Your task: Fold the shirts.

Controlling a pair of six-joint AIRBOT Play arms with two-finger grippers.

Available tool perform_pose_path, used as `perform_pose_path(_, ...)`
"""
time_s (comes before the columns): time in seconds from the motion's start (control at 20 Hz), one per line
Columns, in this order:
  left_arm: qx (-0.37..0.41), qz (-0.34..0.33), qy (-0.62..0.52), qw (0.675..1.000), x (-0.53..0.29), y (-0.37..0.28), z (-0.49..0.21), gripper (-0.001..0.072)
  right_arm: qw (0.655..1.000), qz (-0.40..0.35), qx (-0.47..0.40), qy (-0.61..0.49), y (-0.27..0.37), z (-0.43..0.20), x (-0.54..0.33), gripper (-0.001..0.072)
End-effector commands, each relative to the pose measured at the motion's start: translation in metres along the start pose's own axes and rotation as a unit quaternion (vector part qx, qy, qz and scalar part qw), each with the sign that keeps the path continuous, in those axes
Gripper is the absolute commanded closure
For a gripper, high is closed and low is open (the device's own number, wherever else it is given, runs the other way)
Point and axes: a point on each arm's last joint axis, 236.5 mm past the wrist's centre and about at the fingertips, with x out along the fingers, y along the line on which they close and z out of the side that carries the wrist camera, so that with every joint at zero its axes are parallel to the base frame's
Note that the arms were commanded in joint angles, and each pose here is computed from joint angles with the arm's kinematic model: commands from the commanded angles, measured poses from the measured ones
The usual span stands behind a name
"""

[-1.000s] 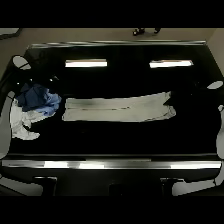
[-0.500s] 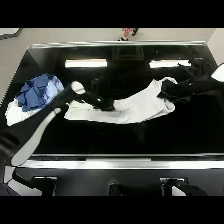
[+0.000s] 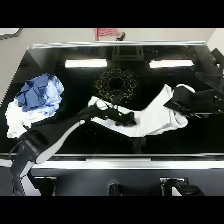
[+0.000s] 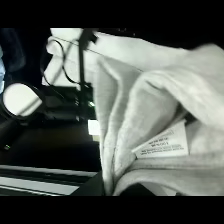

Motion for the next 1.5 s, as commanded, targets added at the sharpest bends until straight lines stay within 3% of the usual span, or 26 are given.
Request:
perform_pose_path(0.0,-0.005,-0.029,0.011,1.0,0.024,-0.019,-0.019,0.0684,0.999,0.003,0.012,-0.03,0.002,0.014,-0.001,0.0661)
perform_pose_path(0.1,0.014,-0.017,-0.016,1.0,-0.003,-0.015,0.005,0.0687,0.999,0.024,0.009,-0.03,0.007,0.031,0.018,0.0661)
perform_pose_path(0.2,0.064,0.045,-0.076,0.994,-0.067,0.0,0.047,0.0687,0.997,0.068,0.013,-0.018,0.02,0.048,0.045,0.0661)
perform_pose_path(0.35,0.107,0.146,-0.203,0.962,-0.218,0.02,0.109,0.0686,0.99,0.142,0.027,-0.008,0.044,0.077,0.095,0.0661)
perform_pose_path(0.45,0.113,0.177,-0.292,0.933,-0.325,0.018,0.127,0.0685,0.985,0.166,0.033,0.015,0.063,0.076,0.139,0.0661)
perform_pose_path(0.7,0.104,0.192,-0.451,0.866,-0.509,-0.009,0.1,0.0684,0.963,0.243,0.071,0.091,0.126,0.037,0.27,0.066)
perform_pose_path(0.9,0.133,0.208,-0.487,0.838,-0.554,-0.038,0.063,0.0684,0.942,0.268,0.137,0.146,0.146,-0.005,0.34,0.0655)
perform_pose_path(0.95,0.142,0.211,-0.484,0.837,-0.554,-0.042,0.059,0.0684,0.941,0.266,0.15,0.146,0.148,-0.01,0.352,0.0545)
perform_pose_path(1.05,0.151,0.213,-0.477,0.839,-0.55,-0.046,0.054,0.0684,0.936,0.277,0.161,0.145,0.156,-0.013,0.359,0.0008)
perform_pose_path(1.3,0.149,0.24,-0.463,0.84,-0.547,-0.029,0.053,0.0684,0.954,0.248,0.099,0.136,0.106,0.024,0.308,0.0028)
perform_pose_path(1.4,0.151,0.254,-0.462,0.836,-0.55,-0.024,0.053,0.0684,0.978,0.136,0.064,0.147,0.029,0.033,0.279,0.0028)
perform_pose_path(1.45,0.154,0.258,-0.461,0.835,-0.55,-0.023,0.053,0.0683,0.984,0.038,0.06,0.162,-0.029,0.031,0.262,0.004)
